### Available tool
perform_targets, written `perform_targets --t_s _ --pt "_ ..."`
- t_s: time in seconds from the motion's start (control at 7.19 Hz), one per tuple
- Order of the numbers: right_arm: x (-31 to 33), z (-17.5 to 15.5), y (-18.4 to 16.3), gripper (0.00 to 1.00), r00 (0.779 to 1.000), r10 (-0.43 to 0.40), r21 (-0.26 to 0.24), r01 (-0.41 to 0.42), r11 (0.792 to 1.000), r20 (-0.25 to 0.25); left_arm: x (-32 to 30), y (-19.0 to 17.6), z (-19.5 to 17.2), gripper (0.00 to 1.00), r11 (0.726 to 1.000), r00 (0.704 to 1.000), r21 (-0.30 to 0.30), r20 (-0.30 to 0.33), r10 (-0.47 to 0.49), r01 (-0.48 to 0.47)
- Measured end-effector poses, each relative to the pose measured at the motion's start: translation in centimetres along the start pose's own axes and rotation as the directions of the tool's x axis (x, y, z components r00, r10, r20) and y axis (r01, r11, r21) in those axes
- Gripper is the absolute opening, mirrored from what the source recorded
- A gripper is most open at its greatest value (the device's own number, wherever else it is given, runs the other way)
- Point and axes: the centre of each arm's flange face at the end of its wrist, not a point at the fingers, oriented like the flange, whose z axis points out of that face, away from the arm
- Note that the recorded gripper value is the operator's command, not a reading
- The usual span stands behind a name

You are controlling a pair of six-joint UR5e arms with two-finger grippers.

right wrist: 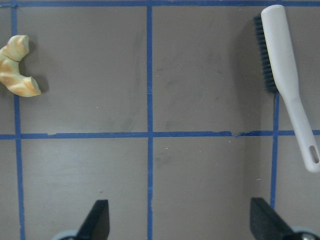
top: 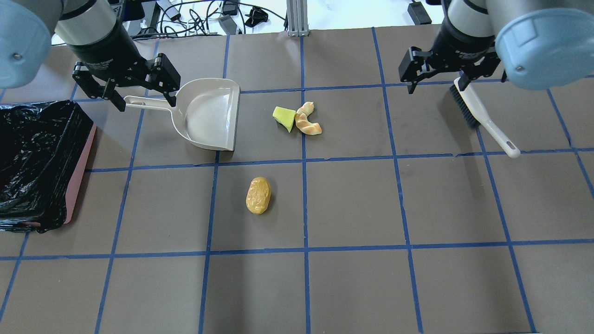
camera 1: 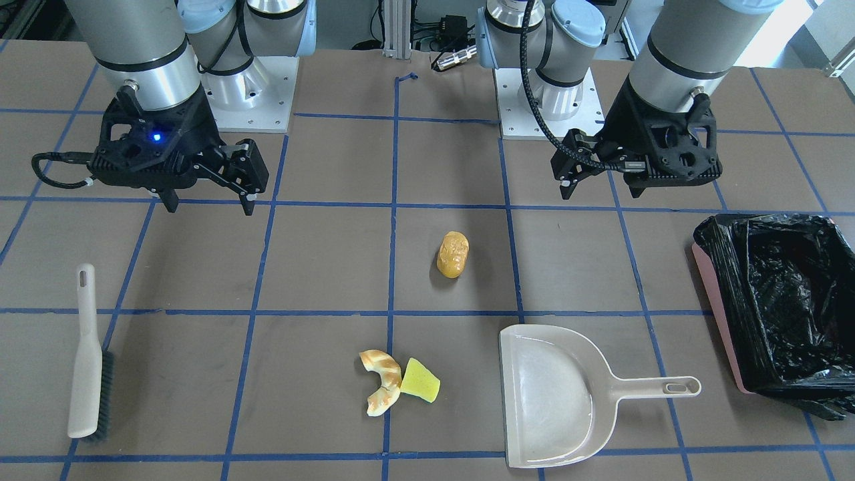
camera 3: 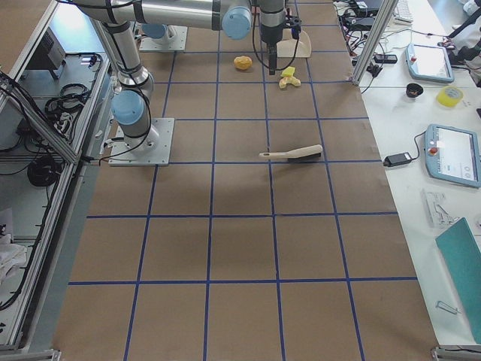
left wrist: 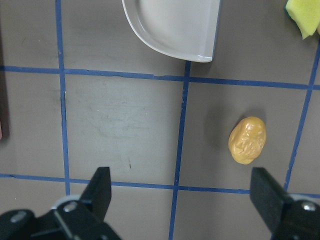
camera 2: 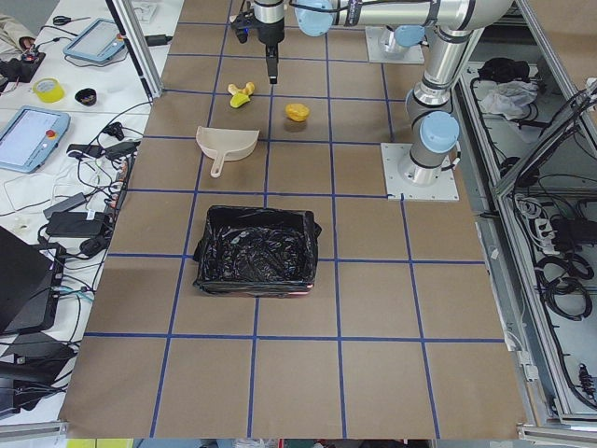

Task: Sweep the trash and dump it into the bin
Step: 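Lower the left gripper to the dustpan handle while the right descends to the brush, then close the left gripper on the dustpan handle while the right gripper grasps the brush handle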

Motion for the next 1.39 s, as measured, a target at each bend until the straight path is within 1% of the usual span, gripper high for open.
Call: perform_targets --t_s 0.14,0.28,0.42,0.56,0.7,0.83,0.97,1.11,1.25,1.39 --pt "3.0 1.4 -0.4 1.00 0.999 -0.050 -0.035 0.050 0.998 0.000 -0.2 -0.7 0.6 1.00 0.997 0.997 0.005 0.004 -0.079 0.079" --pt "5.9 3.4 -0.5 1.00 0.994 -0.113 -0.076 0.114 0.991 0.006 -0.6 -1.6 1.1 1.00 0.978 0.978 0.031 0.017 -0.206 0.206" --pt "8.7 6.3 -0.6 1.00 0.982 -0.186 -0.120 0.188 0.975 0.026 -1.7 -2.5 1.4 1.00 0.932 0.933 0.064 0.041 -0.358 0.356" --pt "11.2 9.8 -1.2 1.00 0.965 -0.255 -0.153 0.260 0.953 0.055 -3.4 -3.0 1.8 1.00 0.858 0.857 0.090 0.056 -0.512 0.506" --pt "13.2 13.0 -2.1 1.00 0.945 -0.317 -0.164 0.326 0.931 0.076 -5.2 -3.5 2.4 1.00 0.741 0.741 0.108 0.052 -0.670 0.662" --pt "15.1 15.4 -2.8 1.00 0.923 -0.377 -0.168 0.385 0.908 0.079 -7.3 -3.8 3.6 1.00 0.592 0.591 0.113 0.039 -0.806 0.798" --pt "17.0 17.3 -3.2 0.97 0.910 -0.409 -0.181 0.416 0.891 0.074 -9.5 -4.1 5.2 1.00 0.488 0.486 0.100 0.045 -0.873 0.867" --pt "18.7 19.1 -3.4 0.96 0.904 -0.418 -0.197 0.426 0.883 0.085 -11.3 -4.7 7.3 1.00 0.420 0.416 0.072 0.065 -0.907 0.905" --pt "19.9 20.7 -3.3 0.92 0.904 -0.415 -0.212 0.427 0.879 0.100 -12.3 -5.5 9.1 1.00 0.371 0.368 0.033 0.063 -0.928 0.928" --pt "20.5 21.7 -3.3 0.79 0.905 -0.411 -0.224 0.425 0.877 0.111 -12.6 -6.7 10.6 1.00 0.335 0.335 0.003 0.028 -0.942 0.942"
